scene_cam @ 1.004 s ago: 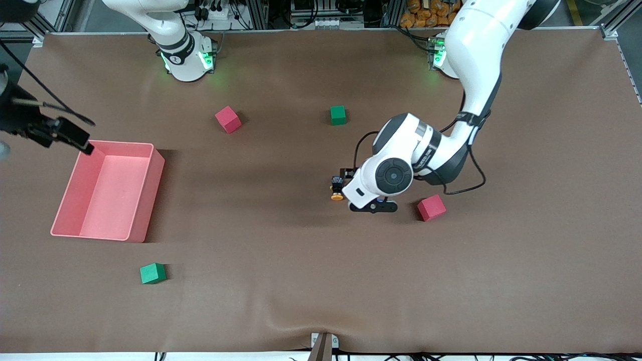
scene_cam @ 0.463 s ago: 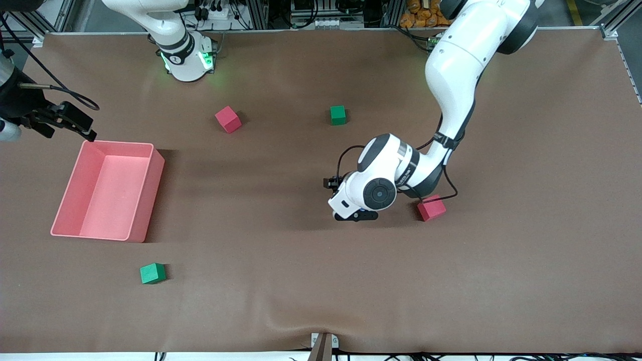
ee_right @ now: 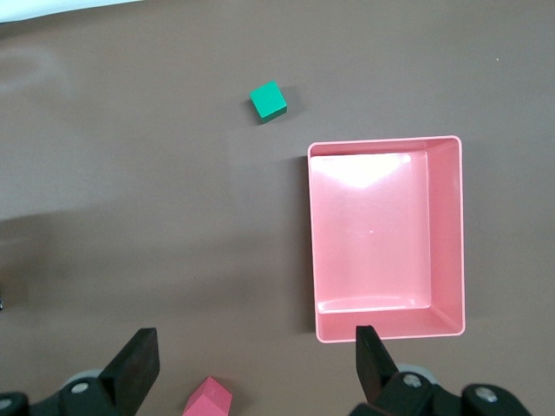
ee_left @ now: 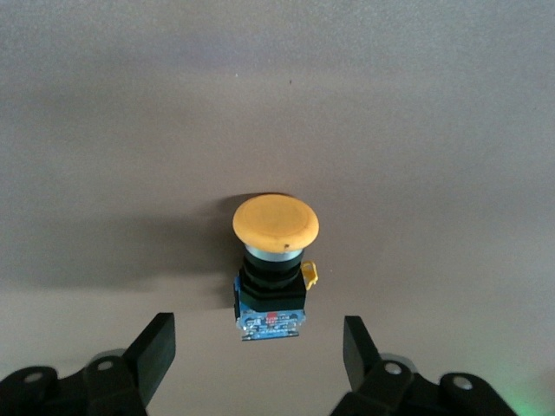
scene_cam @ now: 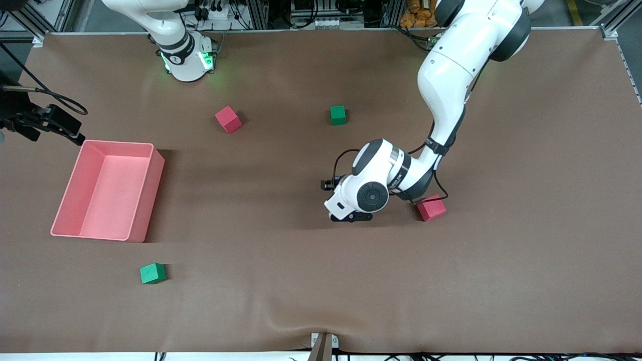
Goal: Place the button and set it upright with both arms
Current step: 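Lower the left gripper over the button and close on its base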
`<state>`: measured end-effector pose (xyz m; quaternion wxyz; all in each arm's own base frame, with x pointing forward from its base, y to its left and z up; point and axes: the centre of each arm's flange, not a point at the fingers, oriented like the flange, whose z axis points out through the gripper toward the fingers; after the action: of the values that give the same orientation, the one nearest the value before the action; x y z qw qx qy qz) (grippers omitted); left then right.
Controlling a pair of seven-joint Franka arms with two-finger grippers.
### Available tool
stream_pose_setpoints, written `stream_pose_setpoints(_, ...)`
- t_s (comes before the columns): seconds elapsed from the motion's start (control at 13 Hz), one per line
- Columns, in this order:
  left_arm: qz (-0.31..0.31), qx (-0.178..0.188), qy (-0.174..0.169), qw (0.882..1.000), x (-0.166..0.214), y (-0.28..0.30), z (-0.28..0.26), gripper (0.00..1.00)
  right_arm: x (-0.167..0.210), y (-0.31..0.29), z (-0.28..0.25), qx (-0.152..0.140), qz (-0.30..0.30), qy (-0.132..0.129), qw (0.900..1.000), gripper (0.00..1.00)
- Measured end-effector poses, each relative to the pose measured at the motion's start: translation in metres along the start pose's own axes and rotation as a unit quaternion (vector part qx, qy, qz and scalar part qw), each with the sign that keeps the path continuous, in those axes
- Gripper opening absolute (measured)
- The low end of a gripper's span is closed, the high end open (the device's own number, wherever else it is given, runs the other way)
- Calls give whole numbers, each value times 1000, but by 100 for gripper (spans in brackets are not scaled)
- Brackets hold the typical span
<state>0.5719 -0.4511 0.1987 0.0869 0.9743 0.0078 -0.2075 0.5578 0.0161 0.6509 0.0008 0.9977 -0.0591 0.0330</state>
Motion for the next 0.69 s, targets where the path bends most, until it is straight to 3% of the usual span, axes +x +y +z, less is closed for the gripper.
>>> stream_pose_setpoints(0.31, -1, 3, -6, 1000, 2, -1, 9, 76, 1, -2, -1, 0, -3, 0, 1000, 100)
stream_pose_setpoints(0.69, -2, 2, -4, 1000, 4, -2, 18, 72, 0, -3, -1, 0, -4, -2, 1000, 100)
